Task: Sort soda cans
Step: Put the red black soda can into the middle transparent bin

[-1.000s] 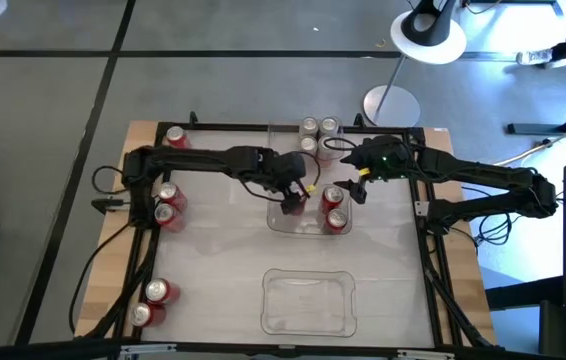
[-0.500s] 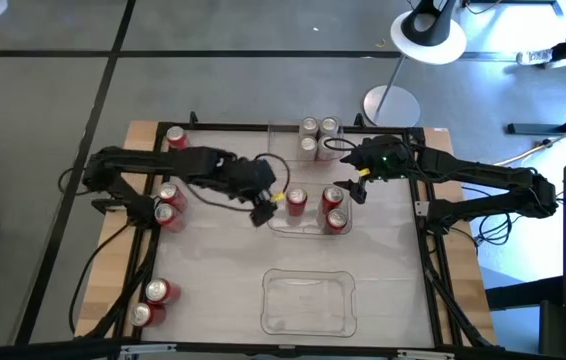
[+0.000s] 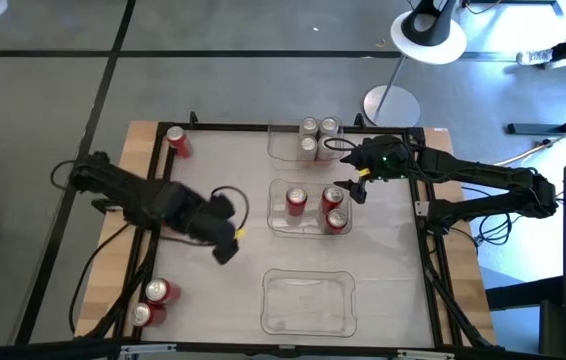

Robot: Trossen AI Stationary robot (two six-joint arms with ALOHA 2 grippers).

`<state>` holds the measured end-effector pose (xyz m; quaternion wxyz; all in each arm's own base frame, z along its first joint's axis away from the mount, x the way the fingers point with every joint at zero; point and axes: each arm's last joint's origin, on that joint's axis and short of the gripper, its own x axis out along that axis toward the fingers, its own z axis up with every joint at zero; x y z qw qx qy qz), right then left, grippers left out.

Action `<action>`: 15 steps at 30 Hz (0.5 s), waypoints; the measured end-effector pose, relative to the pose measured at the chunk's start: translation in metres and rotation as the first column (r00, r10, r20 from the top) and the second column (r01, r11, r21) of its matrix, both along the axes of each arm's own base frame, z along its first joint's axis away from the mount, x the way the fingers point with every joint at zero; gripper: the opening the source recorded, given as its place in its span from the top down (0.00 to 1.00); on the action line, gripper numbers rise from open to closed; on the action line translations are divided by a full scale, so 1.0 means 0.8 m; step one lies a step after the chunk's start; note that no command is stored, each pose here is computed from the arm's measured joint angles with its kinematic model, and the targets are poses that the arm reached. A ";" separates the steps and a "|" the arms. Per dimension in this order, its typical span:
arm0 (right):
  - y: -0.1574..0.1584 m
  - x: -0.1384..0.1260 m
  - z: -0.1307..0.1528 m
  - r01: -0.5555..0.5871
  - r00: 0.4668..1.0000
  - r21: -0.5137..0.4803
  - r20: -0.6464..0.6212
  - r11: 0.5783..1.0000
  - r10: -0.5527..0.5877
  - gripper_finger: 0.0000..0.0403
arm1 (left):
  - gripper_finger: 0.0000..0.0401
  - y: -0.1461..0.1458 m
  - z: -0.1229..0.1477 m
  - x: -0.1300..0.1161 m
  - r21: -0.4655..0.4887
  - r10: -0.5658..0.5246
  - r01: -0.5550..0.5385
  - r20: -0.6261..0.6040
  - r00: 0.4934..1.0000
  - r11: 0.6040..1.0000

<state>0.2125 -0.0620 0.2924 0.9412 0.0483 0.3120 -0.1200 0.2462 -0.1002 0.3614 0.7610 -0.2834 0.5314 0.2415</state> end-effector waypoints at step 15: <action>0.000 0.000 0.000 0.001 1.000 -0.002 0.003 1.000 -0.001 0.11 | 0.16 -0.091 -0.002 -0.066 -0.229 0.025 -0.068 -0.185 0.982 0.971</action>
